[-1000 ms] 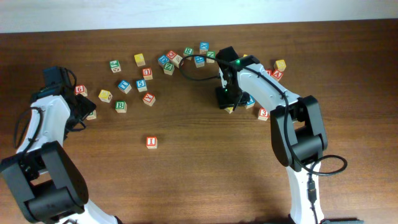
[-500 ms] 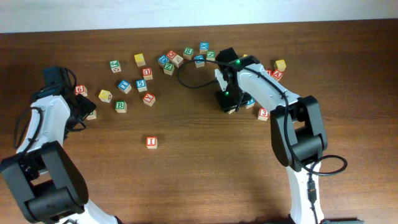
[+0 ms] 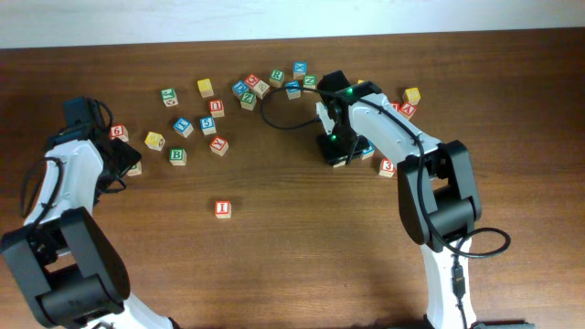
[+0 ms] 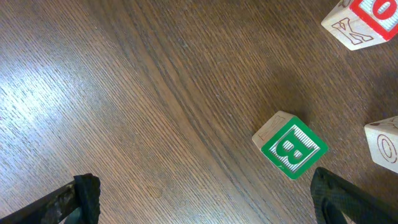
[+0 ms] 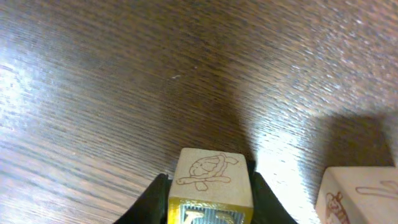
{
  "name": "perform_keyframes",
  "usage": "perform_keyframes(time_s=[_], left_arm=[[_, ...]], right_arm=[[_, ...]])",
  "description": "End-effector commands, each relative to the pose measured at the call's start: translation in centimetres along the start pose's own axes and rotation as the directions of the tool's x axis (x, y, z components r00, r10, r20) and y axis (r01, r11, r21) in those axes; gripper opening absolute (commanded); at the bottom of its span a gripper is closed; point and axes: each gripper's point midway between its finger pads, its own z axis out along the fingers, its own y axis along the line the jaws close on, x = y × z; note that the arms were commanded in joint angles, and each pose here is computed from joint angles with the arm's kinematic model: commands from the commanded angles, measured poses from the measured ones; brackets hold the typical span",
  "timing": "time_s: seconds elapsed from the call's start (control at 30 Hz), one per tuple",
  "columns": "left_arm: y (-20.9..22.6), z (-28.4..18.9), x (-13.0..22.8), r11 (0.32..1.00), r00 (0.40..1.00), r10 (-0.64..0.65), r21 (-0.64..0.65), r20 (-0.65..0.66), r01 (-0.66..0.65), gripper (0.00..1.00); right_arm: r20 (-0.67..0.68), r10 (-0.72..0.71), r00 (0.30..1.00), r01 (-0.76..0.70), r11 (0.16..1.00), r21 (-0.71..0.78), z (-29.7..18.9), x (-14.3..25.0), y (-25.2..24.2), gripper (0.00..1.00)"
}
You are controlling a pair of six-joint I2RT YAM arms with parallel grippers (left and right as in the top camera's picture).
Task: Spell out ICRA
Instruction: 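Carry the yellow C block toward the red I block in the center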
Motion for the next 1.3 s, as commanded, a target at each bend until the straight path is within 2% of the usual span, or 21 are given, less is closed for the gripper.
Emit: perform_keyframes(time_s=[0.0, 0.07, 0.13, 0.17, 0.3, 0.47, 0.57, 0.83, 1.07, 1.27], left_arm=[[0.2, -0.7, -0.3, 1.0, 1.0, -0.009, 0.006, 0.016, 0.009, 0.99], [0.2, -0.7, -0.3, 1.0, 1.0, -0.009, 0.006, 0.016, 0.009, 0.99], [0.2, -0.7, -0.3, 1.0, 1.0, -0.009, 0.006, 0.016, 0.009, 0.99], [0.2, -0.7, -0.3, 1.0, 1.0, -0.009, 0.006, 0.016, 0.009, 0.99], [0.2, -0.7, -0.3, 1.0, 1.0, -0.009, 0.006, 0.016, 0.009, 0.99], [0.2, -0.7, -0.3, 1.0, 1.0, -0.009, 0.006, 0.016, 0.009, 1.0], [0.2, -0.7, -0.3, 1.0, 1.0, -0.009, 0.006, 0.016, 0.009, 0.99], [0.2, -0.7, -0.3, 1.0, 1.0, -0.009, 0.006, 0.016, 0.009, 0.99], [0.2, -0.7, -0.3, 1.0, 1.0, -0.009, 0.006, 0.016, 0.009, 0.99], [0.2, -0.7, -0.3, 1.0, 1.0, -0.009, 0.006, 0.016, 0.009, 0.99]], right_arm=[[-0.01, -0.004, 1.0, 0.004, 1.0, -0.013, 0.6, 0.1, 0.5, 0.12], [-0.011, -0.004, 1.0, 0.004, 1.0, -0.013, 0.6, 0.1, 0.5, 0.14], [-0.014, -0.004, 1.0, 0.003, 1.0, -0.013, 0.6, 0.1, 0.5, 0.31], [-0.014, -0.004, 1.0, 0.003, 1.0, -0.013, 0.6, 0.1, 0.5, 0.33], [-0.027, 0.037, 0.999, -0.039, 0.998, -0.055, 0.6, 0.4, 1.4, 0.33], [-0.066, 0.019, 0.998, -0.028, 0.991, -0.134, 0.4, 1.3, 3.6, 0.34], [-0.088, -0.009, 0.996, -0.003, 0.991, -0.133, 0.5, 2.0, 4.9, 0.35], [-0.121, 0.052, 0.991, -0.067, 0.991, -0.116, 0.9, 3.2, 10.1, 0.35], [-0.111, -0.042, 0.993, 0.029, 0.993, -0.118, 1.4, 4.8, 15.9, 0.36], [-0.112, -0.02, 0.993, 0.013, 0.998, -0.067, 1.7, 6.4, 19.0, 0.39]])
